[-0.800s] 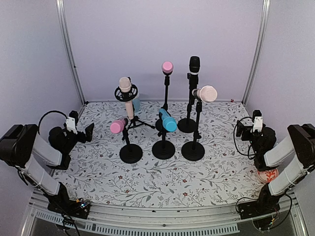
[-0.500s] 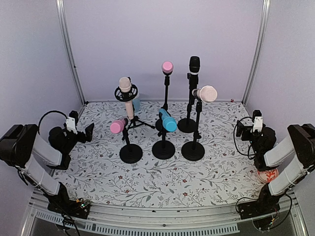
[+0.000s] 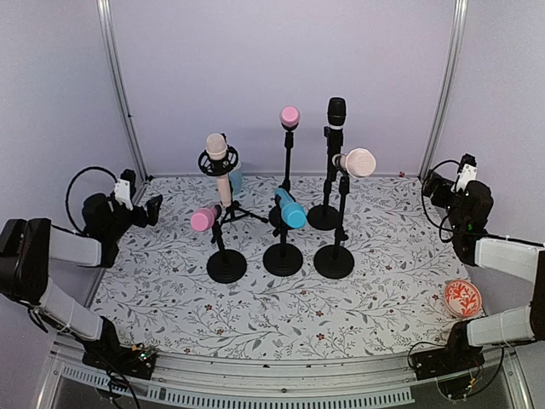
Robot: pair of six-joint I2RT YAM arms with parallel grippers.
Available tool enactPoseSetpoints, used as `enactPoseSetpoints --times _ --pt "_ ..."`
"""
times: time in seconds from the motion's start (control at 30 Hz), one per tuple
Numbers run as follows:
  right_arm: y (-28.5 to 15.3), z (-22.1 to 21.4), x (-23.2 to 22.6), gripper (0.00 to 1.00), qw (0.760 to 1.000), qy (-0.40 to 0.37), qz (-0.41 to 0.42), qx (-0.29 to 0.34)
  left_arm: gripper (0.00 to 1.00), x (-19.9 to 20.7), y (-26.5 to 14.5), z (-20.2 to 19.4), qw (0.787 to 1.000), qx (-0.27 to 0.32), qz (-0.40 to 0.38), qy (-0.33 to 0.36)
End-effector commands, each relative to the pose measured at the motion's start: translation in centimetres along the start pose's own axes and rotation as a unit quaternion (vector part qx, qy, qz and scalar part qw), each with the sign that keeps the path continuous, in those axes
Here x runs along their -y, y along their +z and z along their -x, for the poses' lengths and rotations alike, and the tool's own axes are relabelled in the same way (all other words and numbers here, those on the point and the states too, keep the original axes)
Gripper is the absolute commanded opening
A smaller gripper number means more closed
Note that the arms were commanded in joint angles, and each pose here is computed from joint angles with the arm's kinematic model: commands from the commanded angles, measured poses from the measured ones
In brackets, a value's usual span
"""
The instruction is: Remove the microphone from the stand
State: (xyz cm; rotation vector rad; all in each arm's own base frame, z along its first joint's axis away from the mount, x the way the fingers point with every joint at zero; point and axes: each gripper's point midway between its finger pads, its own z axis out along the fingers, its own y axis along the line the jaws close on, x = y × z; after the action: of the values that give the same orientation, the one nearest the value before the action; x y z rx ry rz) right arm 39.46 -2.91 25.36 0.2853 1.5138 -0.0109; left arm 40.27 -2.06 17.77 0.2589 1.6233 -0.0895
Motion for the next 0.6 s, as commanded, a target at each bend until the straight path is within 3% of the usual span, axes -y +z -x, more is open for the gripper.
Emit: enactPoseSetpoints --times 0.0,0.17,0.3,0.57 --pt "-0.8 -0.1 0.1 0.99 0.994 0.096 -0.011 -0.060 0.99 0.0 1.8 -1.6 0.989 -0.141 -0.041 -0.016" --pt "-2.8 1.7 -4.4 0.99 0.984 0.113 0.122 -0.066 0.99 2.0 1.2 -0.4 0.971 -0.205 -0.118 -0.023" --pt "-4.2 1.9 -7.3 0.99 0.971 0.095 0.195 -0.100 0.99 3.2 -0.3 2.5 0.968 -0.197 -0.156 -0.019" --pt "-9.1 3.1 -12.5 0.99 0.957 -0.014 0.278 -0.086 0.99 5.3 -3.0 7.0 0.958 -0.186 -0.220 -0.003"
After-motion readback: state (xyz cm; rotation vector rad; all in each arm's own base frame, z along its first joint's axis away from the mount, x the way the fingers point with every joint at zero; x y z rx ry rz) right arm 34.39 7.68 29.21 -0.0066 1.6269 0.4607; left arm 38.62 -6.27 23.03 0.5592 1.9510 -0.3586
